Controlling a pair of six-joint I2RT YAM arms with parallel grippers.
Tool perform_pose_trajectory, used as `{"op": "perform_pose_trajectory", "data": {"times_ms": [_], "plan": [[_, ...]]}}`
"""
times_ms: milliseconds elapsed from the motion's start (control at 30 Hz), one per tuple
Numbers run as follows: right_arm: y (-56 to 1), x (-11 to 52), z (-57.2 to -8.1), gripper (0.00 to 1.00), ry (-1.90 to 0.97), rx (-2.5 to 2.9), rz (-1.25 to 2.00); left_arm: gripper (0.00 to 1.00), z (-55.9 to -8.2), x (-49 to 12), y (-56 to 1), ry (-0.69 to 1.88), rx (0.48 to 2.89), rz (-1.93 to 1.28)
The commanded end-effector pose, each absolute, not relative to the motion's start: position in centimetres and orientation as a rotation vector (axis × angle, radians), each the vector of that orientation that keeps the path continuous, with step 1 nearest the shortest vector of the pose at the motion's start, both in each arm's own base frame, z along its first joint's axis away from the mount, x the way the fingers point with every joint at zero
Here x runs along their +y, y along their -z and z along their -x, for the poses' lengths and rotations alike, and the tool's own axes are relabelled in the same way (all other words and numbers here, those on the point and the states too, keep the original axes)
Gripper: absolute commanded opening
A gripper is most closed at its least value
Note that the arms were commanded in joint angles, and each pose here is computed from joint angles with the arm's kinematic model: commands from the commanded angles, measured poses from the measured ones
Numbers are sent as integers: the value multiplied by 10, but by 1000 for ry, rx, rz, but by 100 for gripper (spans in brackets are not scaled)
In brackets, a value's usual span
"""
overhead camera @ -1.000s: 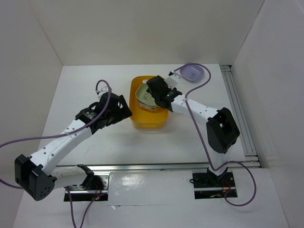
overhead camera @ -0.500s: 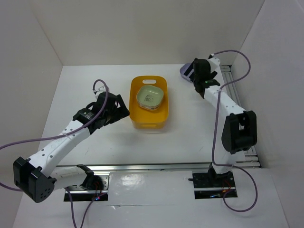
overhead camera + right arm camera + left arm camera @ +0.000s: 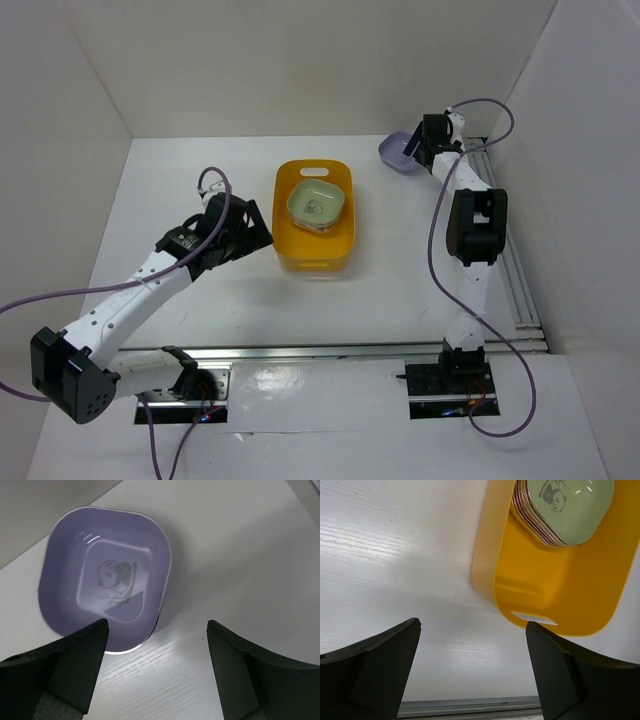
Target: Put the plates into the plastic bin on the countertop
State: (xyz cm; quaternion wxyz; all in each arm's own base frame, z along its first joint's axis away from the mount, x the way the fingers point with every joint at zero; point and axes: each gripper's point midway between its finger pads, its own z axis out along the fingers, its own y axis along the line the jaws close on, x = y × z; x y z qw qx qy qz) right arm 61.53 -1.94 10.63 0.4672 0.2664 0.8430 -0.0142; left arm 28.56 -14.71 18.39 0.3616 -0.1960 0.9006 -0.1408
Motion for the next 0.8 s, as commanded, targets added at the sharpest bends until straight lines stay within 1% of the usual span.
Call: {"op": "perform_pose_trajectory", "data": {"times_ms": [0, 67, 100, 200, 233, 267, 300, 367, 400, 433, 500, 533, 600, 700, 733, 767], "plan": [[-100, -33, -625, 86, 60, 2085, -649, 100, -288, -141, -186, 340, 2295, 519], [-87, -31, -627, 86, 54, 2106, -646, 100, -286, -140, -186, 341, 2293, 519], [-69, -37, -626, 84, 69, 2131, -658, 100, -287, -137, -186, 336, 2290, 529], [-43, -33, -628, 80, 54, 2169, -663, 100, -289, -136, -190, 332, 2277, 534], [-43, -41, -628, 80, 70, 2163, -678, 100, -288, -134, -188, 315, 2281, 537], [-36, -41, -627, 76, 75, 2174, -679, 100, -288, -134, -188, 315, 2281, 537], [-32, -39, -627, 67, 63, 2175, -675, 100, -289, -132, -188, 306, 2276, 540], [-28, -45, -625, 43, 58, 2179, -684, 100, -287, -131, -184, 302, 2285, 551], [-28, -44, -625, 36, 51, 2175, -697, 100, -287, -131, -184, 302, 2285, 551], [-28, -44, -625, 17, 51, 2175, -697, 100, -288, -132, -181, 295, 2292, 551], [-23, -46, -619, 4, 70, 2197, -718, 100, -289, -129, -181, 290, 2289, 561], [-31, -45, -618, 0, 59, 2182, -731, 100, -289, -129, -181, 290, 2289, 561], [-43, -46, -611, 0, 66, 2175, -749, 100, -289, -129, -181, 290, 2289, 561], [-87, -29, -592, 0, 33, 2101, -760, 100, -287, -128, -177, 283, 2297, 561], [-82, -25, -577, 0, 36, 2107, -771, 100, -288, -127, -177, 274, 2292, 564], [-124, -14, -570, 0, -4, 2031, -768, 100, -288, -127, -178, 279, 2290, 577]]}}
